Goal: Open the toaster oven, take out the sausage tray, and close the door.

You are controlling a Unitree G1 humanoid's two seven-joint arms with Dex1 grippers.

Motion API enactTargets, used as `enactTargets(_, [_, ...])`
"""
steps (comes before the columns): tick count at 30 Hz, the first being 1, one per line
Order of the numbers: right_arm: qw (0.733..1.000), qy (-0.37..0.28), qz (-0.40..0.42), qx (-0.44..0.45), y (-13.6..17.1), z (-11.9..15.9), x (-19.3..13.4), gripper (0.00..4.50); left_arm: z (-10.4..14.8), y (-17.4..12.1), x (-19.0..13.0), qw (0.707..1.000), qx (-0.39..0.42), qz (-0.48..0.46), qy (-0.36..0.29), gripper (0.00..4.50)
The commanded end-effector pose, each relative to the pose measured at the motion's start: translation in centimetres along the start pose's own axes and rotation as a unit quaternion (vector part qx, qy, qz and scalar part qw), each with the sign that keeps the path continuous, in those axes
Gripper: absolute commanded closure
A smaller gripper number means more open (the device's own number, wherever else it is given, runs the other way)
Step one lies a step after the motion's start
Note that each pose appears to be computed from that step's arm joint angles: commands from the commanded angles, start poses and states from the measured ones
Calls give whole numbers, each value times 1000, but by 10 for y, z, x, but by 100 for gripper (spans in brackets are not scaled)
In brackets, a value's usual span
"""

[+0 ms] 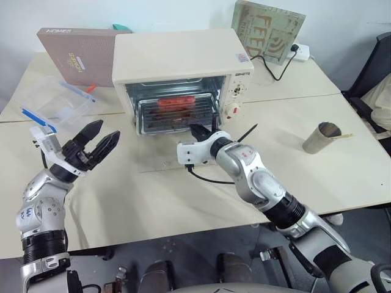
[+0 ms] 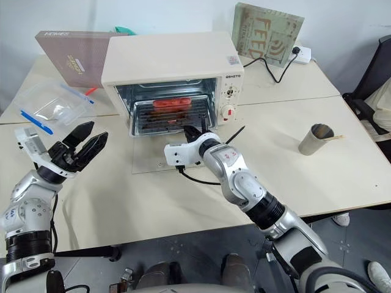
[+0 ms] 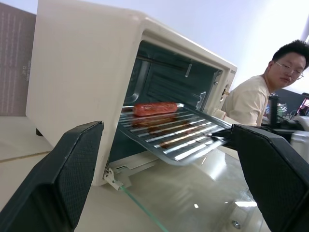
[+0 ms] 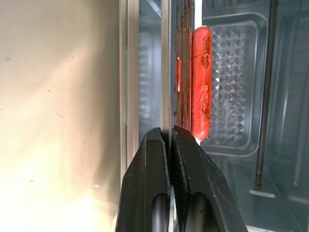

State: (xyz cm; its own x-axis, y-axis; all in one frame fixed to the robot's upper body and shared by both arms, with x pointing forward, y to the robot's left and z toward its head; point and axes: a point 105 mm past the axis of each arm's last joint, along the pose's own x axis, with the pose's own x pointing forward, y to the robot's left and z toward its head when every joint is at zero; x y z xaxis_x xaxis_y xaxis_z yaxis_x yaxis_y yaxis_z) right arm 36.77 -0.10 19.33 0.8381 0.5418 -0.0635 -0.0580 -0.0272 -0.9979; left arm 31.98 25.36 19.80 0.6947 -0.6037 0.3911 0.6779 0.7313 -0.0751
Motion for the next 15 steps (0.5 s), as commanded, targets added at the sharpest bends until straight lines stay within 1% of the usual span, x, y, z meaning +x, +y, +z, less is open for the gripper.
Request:
enactTargets(1, [998,-21,-53,-22,-18,11,-8,448,10,2,1,1000,22,-10,-3,0])
enactTargets(7, [998,-30,-51,-26,-10,16,-19,448,7,3,1,1000,17,-16,2,0])
enactTargets(15, [998,-36,-49,-15,-10,22,-35,448,7,3,-1,1000,13,-21,8,0])
